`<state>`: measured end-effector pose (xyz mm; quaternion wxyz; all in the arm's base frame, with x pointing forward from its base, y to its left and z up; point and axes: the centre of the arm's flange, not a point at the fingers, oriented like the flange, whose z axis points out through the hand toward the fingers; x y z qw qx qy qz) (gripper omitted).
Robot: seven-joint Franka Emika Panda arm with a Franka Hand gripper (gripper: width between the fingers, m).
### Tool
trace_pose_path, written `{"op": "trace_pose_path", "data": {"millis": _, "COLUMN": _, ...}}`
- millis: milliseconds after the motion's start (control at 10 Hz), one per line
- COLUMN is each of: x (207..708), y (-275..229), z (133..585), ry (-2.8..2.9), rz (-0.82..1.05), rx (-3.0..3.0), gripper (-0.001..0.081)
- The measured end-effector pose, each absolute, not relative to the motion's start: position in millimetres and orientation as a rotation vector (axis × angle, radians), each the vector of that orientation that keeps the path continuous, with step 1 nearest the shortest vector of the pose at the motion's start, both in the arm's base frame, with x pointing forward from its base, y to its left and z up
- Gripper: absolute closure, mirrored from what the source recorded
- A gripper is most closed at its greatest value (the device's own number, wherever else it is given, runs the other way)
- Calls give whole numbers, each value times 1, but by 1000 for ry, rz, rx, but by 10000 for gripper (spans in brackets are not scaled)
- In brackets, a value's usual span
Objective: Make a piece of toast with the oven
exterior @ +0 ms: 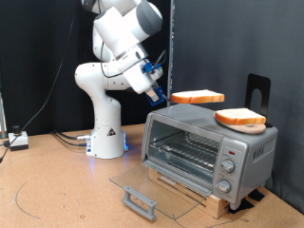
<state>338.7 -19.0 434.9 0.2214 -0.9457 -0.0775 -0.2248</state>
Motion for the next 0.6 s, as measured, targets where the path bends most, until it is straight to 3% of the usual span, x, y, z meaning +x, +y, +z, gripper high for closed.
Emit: {"op": "trace_pose_path", "data": {"millis": 600, "x": 333, "y": -110, "z": 442, "ry": 13, "rz": -658, "rx": -2658, "gripper": 381}}
